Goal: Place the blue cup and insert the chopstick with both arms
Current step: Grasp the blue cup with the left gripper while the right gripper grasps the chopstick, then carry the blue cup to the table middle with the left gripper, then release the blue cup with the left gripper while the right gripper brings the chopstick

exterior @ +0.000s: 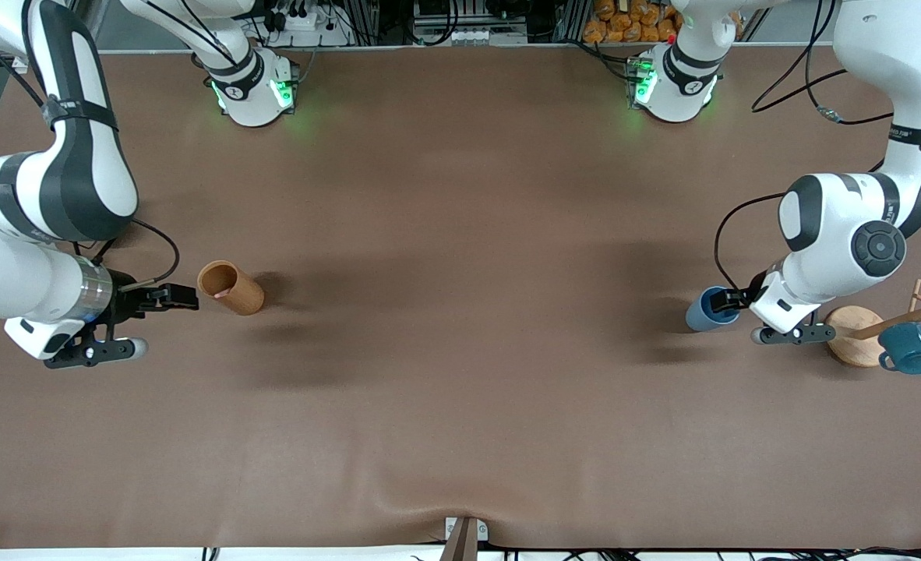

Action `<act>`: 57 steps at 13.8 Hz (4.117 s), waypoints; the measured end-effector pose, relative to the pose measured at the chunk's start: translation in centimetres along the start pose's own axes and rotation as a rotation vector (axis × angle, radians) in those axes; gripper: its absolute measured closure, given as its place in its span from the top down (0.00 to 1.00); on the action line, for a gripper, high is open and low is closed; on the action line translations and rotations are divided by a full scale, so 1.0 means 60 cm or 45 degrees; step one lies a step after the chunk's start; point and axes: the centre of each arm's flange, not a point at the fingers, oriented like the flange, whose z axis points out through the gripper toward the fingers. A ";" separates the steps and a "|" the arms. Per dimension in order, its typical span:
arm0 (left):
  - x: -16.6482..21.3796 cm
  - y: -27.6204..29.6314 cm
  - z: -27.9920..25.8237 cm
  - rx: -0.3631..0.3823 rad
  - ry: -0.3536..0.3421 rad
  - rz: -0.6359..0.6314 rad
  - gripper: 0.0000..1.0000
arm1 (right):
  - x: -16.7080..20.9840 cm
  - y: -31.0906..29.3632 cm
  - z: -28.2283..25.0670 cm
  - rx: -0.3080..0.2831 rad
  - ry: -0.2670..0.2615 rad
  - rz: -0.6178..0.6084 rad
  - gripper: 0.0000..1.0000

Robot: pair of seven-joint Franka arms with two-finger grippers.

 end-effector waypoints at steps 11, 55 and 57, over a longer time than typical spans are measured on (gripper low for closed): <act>0.014 0.076 -0.048 -0.028 0.086 0.092 0.05 | -0.004 -0.008 0.126 -0.005 -0.142 0.219 1.00; -0.042 0.384 -0.459 0.061 0.137 -0.236 1.00 | -0.111 -0.575 -0.149 0.036 0.270 -0.396 0.11; -0.043 0.309 -0.494 0.084 0.102 -0.119 1.00 | -0.129 -0.627 -0.138 0.053 0.287 -0.373 0.11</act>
